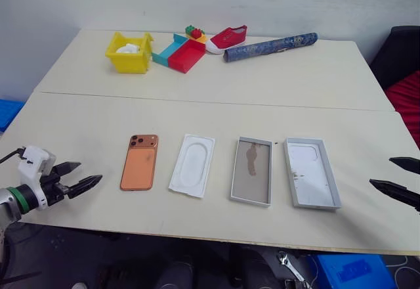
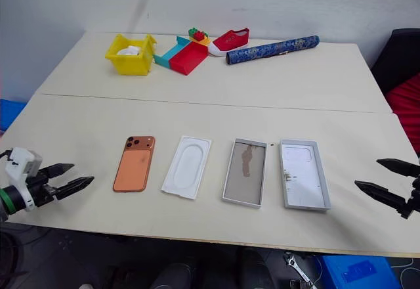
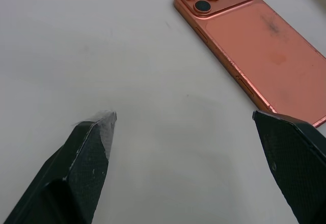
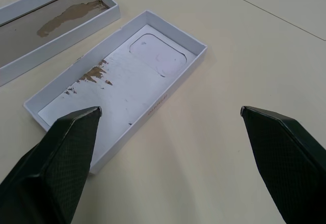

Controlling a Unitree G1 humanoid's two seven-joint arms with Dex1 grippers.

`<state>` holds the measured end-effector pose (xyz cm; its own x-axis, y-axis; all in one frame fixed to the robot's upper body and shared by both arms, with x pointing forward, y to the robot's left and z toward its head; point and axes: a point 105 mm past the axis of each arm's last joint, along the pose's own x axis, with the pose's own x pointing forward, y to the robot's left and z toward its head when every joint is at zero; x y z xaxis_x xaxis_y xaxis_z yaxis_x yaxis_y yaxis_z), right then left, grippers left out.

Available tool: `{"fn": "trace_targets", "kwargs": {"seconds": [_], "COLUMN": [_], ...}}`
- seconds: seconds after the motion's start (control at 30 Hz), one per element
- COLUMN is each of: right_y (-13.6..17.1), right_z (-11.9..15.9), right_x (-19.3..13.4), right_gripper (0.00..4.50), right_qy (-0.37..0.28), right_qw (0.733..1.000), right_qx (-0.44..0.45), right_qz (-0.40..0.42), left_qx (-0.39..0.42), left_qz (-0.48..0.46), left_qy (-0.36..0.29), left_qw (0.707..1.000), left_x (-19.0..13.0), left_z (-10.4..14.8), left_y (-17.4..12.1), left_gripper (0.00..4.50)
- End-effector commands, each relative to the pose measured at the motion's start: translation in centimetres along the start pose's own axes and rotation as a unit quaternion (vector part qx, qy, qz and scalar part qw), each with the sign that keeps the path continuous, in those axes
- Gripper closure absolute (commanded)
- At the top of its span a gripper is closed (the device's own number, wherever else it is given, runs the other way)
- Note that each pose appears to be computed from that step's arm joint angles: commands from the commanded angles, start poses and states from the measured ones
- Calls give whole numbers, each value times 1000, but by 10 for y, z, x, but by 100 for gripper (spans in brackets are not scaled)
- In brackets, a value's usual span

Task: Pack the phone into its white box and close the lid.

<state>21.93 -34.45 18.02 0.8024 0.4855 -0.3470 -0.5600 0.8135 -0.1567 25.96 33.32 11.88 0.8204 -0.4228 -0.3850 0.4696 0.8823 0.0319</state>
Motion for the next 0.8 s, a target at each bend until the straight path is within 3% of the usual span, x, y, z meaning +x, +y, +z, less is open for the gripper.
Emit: {"fn": "trace_targets", "kwargs": {"seconds": [0.03, 0.3, 0.47, 0.63, 0.8], "right_y": [-2, -1, 13, 43, 94], "right_z": [12, 20, 31, 49, 64], "right_x": [-4, 0, 5, 20, 38], "right_gripper": [1, 1, 1, 1, 1], "right_qy": [-7, -12, -18, -35, -46], "right_qw": [1000, 999, 998, 994, 980], "right_qx": [-24, -39, -55, -80, -116], "right_qz": [-9, -9, 15, 68, 154], "left_qx": [22, 7, -22, -52, -108], "left_qz": [2, -6, -65, -154, -247], "left_qy": [-9, -15, -24, 2, 54], "left_qw": [1000, 1000, 997, 987, 961], "left_x": [1, 4, 11, 17, 26], "left_z": [9, 16, 27, 37, 41], "left_y": [0, 3, -16, -46, -83], "left_gripper": [0, 0, 0, 0, 0]}}
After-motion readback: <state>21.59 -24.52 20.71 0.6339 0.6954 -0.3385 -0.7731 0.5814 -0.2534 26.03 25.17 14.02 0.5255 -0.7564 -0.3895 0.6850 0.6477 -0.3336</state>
